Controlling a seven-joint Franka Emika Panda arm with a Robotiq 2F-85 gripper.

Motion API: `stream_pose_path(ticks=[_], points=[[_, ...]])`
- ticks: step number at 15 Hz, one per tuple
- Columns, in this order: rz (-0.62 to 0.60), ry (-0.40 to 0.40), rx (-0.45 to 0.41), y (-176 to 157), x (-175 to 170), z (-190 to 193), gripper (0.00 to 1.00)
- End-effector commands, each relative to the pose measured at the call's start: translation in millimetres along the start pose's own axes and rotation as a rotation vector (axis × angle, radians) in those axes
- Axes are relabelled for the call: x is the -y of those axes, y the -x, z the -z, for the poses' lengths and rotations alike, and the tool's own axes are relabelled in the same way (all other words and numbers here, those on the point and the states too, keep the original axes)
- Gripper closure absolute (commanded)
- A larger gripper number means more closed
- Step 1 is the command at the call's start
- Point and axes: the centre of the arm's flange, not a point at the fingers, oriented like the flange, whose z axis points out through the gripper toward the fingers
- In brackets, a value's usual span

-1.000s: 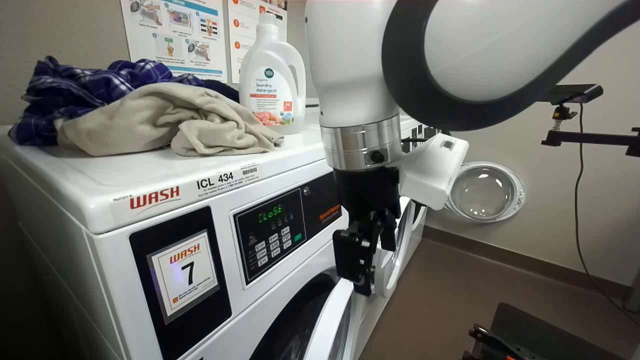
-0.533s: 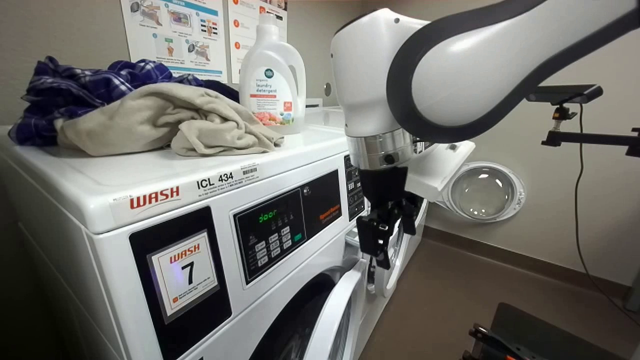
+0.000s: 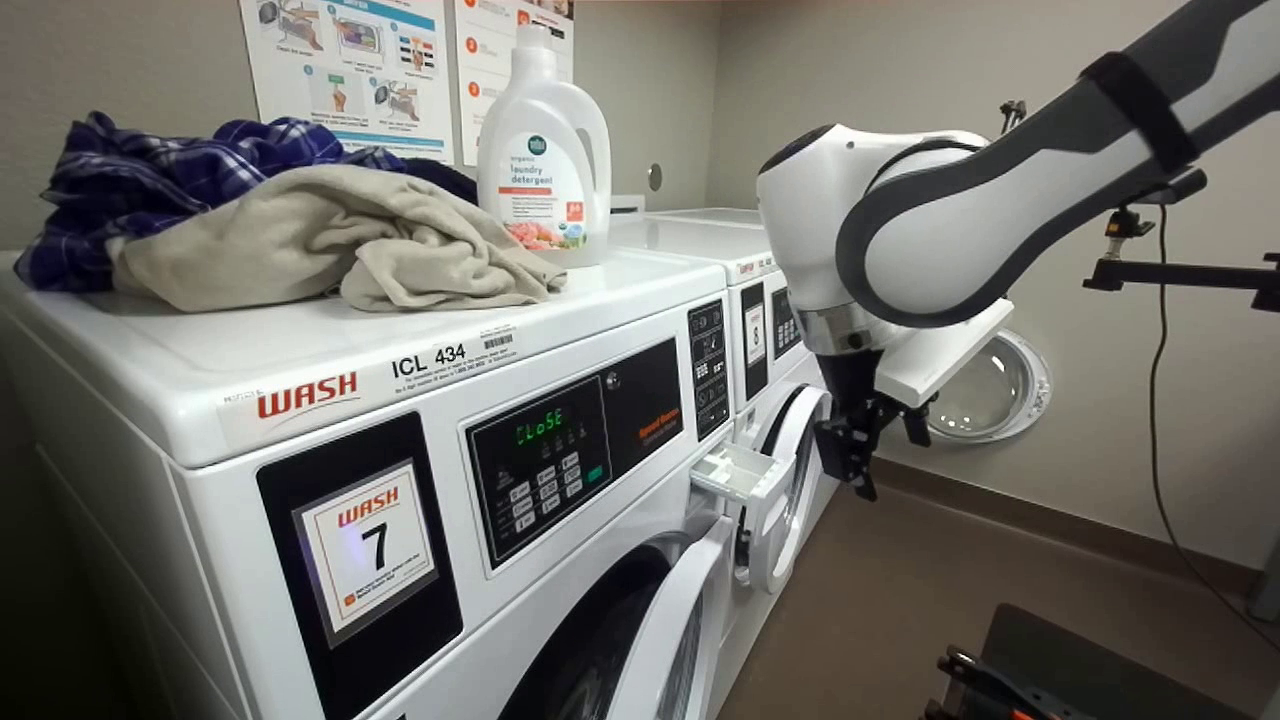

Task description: Close the washing machine drawer

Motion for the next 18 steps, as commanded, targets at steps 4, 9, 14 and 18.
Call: stream_pose_path(ticks=[4,9,14,18], points=[[-0.187,0.1,-0.084,-10,-39,-69,0.0],[-0.29,0.141,-0.187,-20,-45,-116,0.0],[-0.404,0.174,-0.274,-37,-41,-150,0.0],[-0.479,0.209,-0.332,-54,-32,-167,0.0]])
